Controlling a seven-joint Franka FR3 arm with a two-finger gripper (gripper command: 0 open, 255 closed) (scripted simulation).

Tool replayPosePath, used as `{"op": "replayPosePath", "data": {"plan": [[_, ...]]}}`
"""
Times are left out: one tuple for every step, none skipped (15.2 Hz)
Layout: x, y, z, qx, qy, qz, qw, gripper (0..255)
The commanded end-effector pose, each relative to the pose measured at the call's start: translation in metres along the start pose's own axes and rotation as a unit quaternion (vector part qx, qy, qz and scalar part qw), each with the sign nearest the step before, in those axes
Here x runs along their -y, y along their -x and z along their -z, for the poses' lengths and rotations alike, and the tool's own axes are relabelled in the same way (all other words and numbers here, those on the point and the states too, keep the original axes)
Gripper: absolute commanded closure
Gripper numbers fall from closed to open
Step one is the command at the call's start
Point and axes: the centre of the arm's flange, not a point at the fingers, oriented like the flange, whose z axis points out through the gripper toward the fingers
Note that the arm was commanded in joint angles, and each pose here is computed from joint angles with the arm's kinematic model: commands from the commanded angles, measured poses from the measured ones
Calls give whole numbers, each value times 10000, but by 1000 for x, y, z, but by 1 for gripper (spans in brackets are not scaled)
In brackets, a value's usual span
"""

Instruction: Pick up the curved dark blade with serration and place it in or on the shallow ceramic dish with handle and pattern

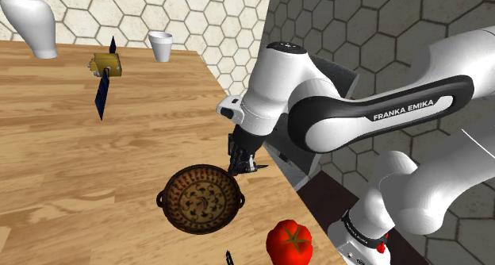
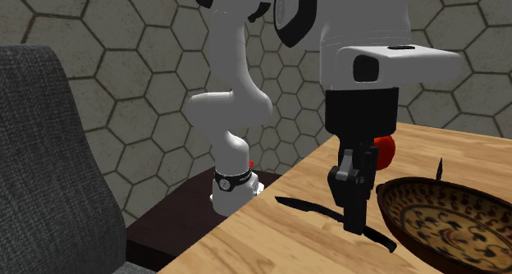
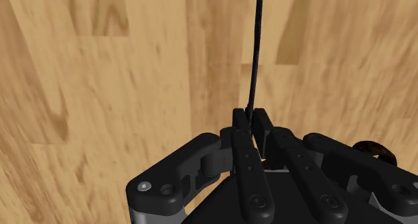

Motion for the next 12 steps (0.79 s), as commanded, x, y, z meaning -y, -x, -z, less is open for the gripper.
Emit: {"op": "replayPosePath", "data": {"plan": [[0,0,0,0,0,0,10000,255],[0,0,0,0,0,0,10000,255],[0,0,0,0,0,0,10000,255],[0,-1,5,0,0,0,10000,255],[-1,-1,10,0,0,0,10000,255],[-1,-2,16,0,0,0,10000,255],[-2,-2,21,0,0,0,10000,255],[-2,-3,26,0,0,0,10000,255],[-2,-4,31,0,0,0,10000,255],[-3,-4,37,0,0,0,10000,255],[-3,-5,42,0,0,0,10000,255],[-3,-5,47,0,0,0,10000,255]]}}
